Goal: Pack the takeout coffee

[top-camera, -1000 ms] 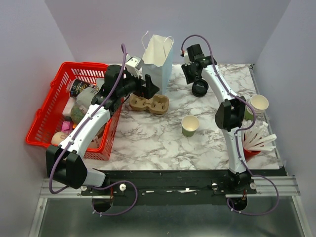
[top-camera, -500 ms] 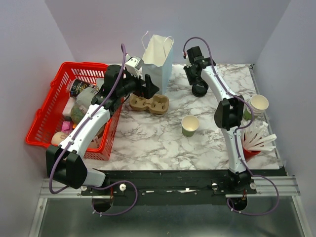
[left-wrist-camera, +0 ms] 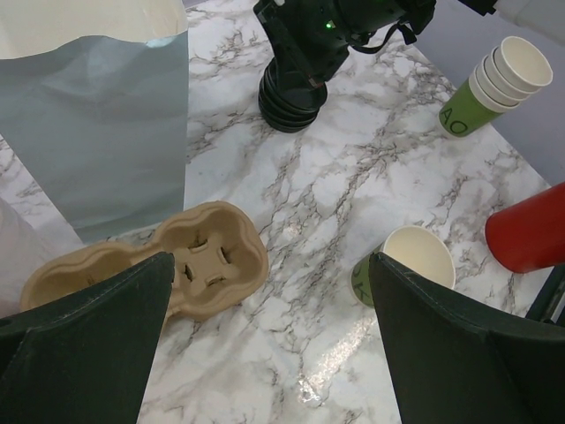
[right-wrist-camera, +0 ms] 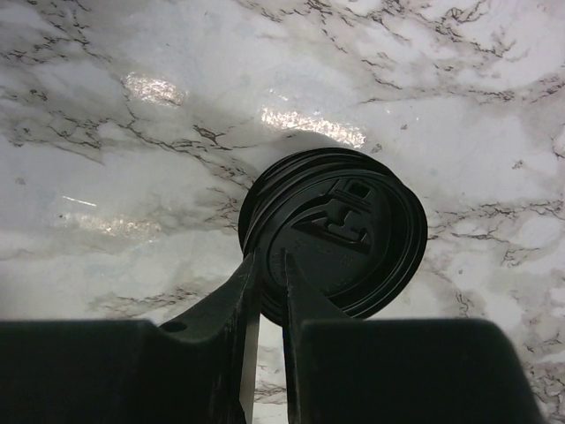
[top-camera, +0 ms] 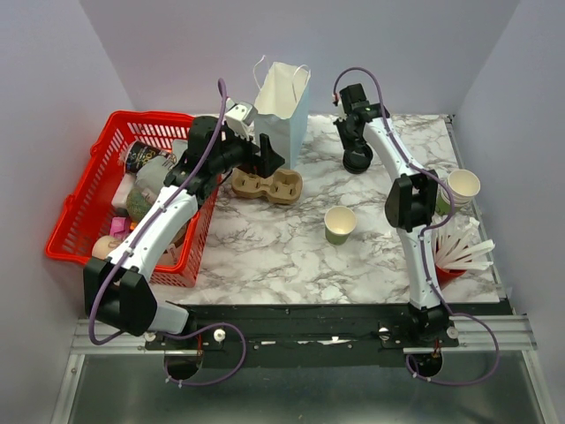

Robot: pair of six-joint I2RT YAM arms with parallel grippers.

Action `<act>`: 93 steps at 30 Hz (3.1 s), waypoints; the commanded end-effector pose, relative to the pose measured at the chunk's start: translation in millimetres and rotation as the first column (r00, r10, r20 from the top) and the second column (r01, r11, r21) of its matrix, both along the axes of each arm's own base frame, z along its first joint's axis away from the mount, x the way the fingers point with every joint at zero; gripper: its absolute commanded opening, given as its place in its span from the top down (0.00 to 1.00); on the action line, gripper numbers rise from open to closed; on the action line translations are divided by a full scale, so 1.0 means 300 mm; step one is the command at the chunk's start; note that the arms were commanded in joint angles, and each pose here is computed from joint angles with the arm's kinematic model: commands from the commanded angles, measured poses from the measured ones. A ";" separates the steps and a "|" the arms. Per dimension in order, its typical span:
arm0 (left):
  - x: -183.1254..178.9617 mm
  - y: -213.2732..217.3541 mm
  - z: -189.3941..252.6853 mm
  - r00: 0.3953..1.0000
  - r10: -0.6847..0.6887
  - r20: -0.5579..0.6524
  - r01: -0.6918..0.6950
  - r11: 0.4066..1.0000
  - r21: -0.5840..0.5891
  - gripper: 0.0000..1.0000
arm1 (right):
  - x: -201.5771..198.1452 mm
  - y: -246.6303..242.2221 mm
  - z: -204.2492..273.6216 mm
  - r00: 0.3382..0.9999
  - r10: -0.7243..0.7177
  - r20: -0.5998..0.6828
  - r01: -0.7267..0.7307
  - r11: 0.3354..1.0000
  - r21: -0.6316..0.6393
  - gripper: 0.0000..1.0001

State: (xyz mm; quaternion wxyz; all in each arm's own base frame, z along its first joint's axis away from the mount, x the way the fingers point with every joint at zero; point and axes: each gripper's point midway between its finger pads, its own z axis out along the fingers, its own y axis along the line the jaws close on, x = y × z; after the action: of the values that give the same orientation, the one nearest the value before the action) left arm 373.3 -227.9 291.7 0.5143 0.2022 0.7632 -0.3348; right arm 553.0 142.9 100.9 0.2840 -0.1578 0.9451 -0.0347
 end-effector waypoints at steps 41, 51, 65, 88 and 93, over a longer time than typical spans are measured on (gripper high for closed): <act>0.023 0.007 -0.025 1.000 0.016 -0.027 -0.016 1.000 0.010 0.01 | 0.021 0.041 -0.028 1.000 0.007 0.002 -0.007 0.999 0.054 0.99; 0.028 0.001 -0.024 1.000 0.009 -0.019 -0.009 1.000 0.004 0.01 | -0.005 0.023 0.108 0.998 -0.034 0.050 0.030 0.997 0.075 0.99; 0.035 0.003 0.008 1.000 -0.003 0.031 0.002 1.000 0.023 0.01 | -0.045 -0.043 0.220 0.981 0.159 0.107 -0.154 0.986 -0.056 0.99; 0.048 -0.028 -0.030 1.000 -0.023 -0.018 0.023 1.000 -0.013 0.01 | -0.036 0.019 0.108 0.944 0.326 0.051 -0.313 0.933 -0.179 0.91; 0.052 -0.030 -0.037 0.999 -0.025 -0.025 0.025 1.000 -0.009 0.01 | -0.055 0.047 0.133 0.948 0.311 0.064 -0.301 0.945 -0.126 0.56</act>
State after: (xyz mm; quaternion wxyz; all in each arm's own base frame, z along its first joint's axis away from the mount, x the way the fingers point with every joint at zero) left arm 384.7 -233.8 270.7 0.4950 0.2019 0.7746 -0.3379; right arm 542.4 142.6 130.2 0.3077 -0.3165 0.8933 -0.0847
